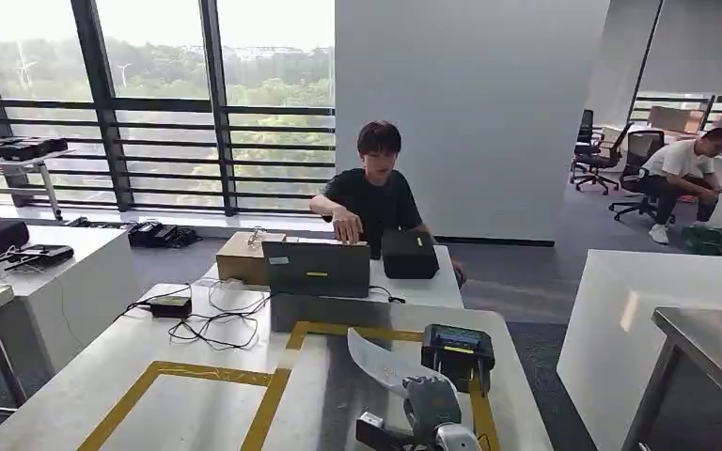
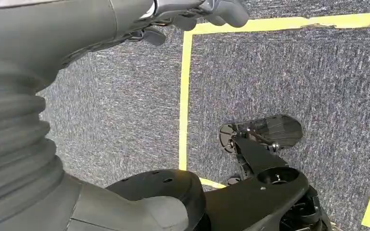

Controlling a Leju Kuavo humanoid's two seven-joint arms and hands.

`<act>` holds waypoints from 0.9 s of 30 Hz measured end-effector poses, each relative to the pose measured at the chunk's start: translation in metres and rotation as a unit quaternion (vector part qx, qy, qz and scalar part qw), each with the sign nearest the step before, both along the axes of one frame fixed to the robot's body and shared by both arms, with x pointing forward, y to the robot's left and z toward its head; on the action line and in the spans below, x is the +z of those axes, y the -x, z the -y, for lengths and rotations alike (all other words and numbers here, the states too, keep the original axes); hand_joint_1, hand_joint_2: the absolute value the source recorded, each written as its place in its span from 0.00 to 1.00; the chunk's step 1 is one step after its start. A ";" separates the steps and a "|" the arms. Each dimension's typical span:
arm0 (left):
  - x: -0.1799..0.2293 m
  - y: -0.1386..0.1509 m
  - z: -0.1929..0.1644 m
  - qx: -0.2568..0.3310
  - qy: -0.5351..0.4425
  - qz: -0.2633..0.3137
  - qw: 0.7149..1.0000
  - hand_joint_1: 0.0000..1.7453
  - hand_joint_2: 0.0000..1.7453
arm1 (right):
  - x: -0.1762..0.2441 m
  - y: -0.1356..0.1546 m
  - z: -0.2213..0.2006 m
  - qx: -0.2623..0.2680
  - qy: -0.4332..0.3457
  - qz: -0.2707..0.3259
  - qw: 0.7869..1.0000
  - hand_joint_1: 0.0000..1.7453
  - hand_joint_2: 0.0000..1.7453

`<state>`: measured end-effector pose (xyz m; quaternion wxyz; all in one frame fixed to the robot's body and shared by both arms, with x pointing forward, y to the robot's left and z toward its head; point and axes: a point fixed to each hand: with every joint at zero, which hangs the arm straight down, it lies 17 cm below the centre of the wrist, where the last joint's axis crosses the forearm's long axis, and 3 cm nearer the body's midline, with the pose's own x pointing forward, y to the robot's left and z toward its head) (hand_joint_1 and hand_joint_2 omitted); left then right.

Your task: Take the parts from the cabinet and place them on the table.

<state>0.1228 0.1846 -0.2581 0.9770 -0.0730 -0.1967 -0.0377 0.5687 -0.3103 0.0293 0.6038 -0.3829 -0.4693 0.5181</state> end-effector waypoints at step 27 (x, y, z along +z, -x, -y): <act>0.014 -0.011 0.019 -0.011 0.043 0.065 0.997 0.00 1.00 | -0.002 0.003 -0.010 0.034 -0.001 0.007 0.999 0.00 1.00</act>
